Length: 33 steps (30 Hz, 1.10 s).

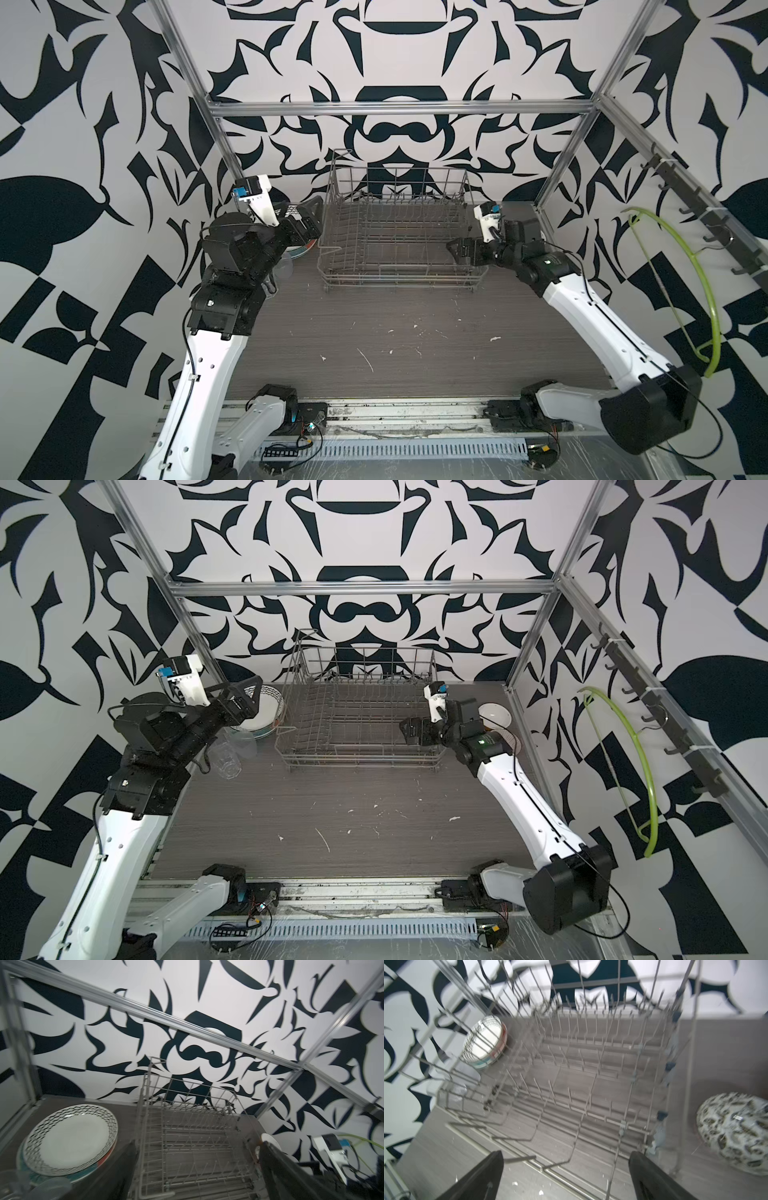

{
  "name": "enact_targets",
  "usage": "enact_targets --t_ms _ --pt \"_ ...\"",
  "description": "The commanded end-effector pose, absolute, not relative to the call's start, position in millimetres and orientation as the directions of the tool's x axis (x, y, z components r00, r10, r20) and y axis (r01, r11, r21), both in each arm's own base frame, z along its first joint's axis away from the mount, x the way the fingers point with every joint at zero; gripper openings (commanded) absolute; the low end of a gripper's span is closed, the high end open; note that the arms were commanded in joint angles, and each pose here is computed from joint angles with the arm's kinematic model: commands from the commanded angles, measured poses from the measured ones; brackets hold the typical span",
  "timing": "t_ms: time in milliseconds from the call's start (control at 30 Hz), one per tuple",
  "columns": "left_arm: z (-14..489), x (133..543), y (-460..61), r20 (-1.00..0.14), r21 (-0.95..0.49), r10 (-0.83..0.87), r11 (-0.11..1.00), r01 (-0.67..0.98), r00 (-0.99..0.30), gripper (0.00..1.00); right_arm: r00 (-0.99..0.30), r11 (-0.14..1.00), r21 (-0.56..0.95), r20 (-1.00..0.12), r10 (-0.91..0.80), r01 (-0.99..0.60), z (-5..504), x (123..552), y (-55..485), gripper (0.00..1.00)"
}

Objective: Load bowls into a dish rack
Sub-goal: Move the dish rack to the center of the board.

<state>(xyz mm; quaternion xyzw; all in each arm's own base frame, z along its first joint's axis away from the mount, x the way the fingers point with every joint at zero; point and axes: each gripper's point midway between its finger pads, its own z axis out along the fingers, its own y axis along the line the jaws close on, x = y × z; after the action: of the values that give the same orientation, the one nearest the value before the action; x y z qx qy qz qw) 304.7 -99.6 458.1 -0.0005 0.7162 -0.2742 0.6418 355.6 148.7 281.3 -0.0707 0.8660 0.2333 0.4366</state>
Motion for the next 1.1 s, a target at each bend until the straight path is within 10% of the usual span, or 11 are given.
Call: enact_targets --t_ms 0,633,1067 --pt "478.0 296.5 -124.0 -0.907 -0.412 -0.393 0.753 0.513 -0.151 0.99 -0.534 0.914 0.386 -0.803 0.265 -0.127 308.7 360.6 115.4 1.0" --pt "335.2 450.6 -108.4 -0.714 -0.318 -0.224 0.948 0.023 -0.663 0.99 -0.631 0.995 0.094 -0.771 0.079 0.01 277.1 404.3 68.1 0.98" --pt "275.0 466.4 -101.9 -0.619 -0.247 -0.198 0.968 -0.051 -0.76 0.68 -0.686 0.99 0.138 -0.717 0.124 0.034 240.9 438.6 60.0 0.78"
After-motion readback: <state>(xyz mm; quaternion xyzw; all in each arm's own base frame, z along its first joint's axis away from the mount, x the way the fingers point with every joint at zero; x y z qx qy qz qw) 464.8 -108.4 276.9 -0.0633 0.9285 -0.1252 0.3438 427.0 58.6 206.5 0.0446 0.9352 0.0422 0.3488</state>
